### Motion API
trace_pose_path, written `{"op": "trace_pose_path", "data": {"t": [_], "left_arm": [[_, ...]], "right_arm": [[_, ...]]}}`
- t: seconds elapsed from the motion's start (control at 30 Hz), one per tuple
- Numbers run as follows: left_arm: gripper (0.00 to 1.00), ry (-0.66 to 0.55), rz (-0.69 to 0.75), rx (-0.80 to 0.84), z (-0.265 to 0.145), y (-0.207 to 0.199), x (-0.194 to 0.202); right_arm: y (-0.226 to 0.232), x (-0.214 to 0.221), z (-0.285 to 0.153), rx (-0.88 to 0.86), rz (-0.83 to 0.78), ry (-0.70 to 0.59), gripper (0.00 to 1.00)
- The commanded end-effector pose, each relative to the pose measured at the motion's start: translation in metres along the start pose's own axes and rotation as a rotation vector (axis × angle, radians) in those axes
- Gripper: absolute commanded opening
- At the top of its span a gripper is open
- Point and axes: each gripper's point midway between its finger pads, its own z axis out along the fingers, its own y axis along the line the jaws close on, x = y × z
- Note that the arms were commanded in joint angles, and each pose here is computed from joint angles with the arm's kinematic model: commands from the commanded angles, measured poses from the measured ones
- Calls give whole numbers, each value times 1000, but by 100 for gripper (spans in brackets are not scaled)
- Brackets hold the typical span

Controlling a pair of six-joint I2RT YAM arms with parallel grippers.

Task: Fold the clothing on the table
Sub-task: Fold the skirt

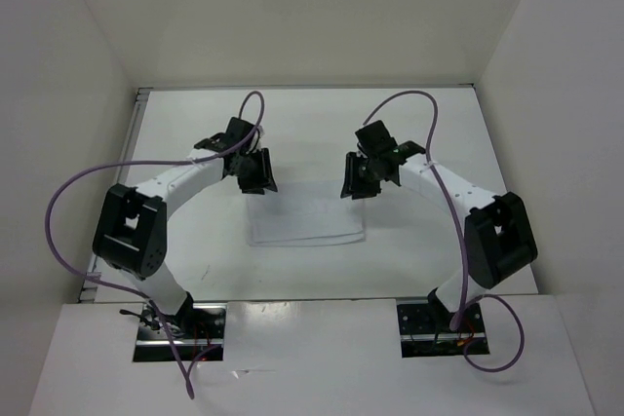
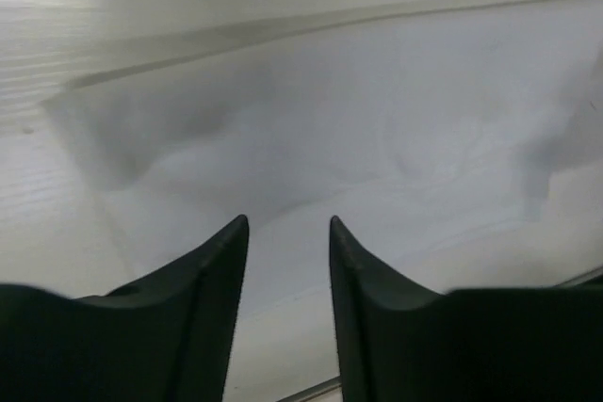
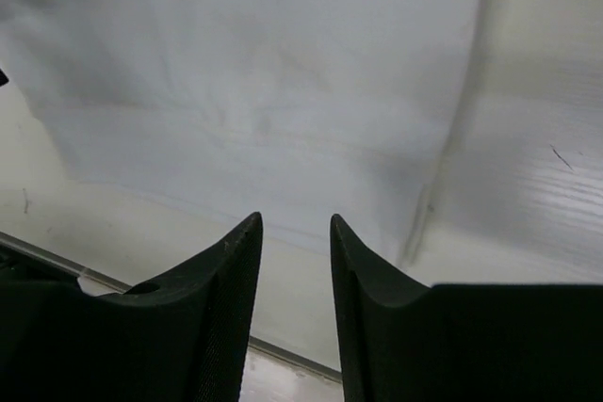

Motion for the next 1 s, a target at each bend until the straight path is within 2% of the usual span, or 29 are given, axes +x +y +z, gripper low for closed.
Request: {"op": "trace_pose_path", "data": {"t": [0.0,0.03,0.07,0.27,0.47,0.57,0.73,0.97], "left_arm": [[50,-132,-60,-130,-29,29,-17],[56,-124,-74,-152,-29,35,-11],[58,-115,-76,-158,-27,38,-7],[60,-73,-111,-200,-21,56,14],[63,-39,-138,-178,-11,59,30],[63,-18,-153,-176,-10,61,40],[63,-3,-156,-196,-6,69,49],[64,-3,-156,-196,-4,70,51]], "right_arm": [[28,-20,4,-115,-14,-33,40],[40,-18,6,-159,-26,-13,37],[44,-21,10,-178,-30,-21,36],[77,-29,40,-272,-23,36,28],[92,-42,65,-297,-35,48,12],[98,-49,77,-307,-35,58,8],[108,-47,91,-336,-33,93,6],[98,-41,111,-298,-21,117,5]]}}
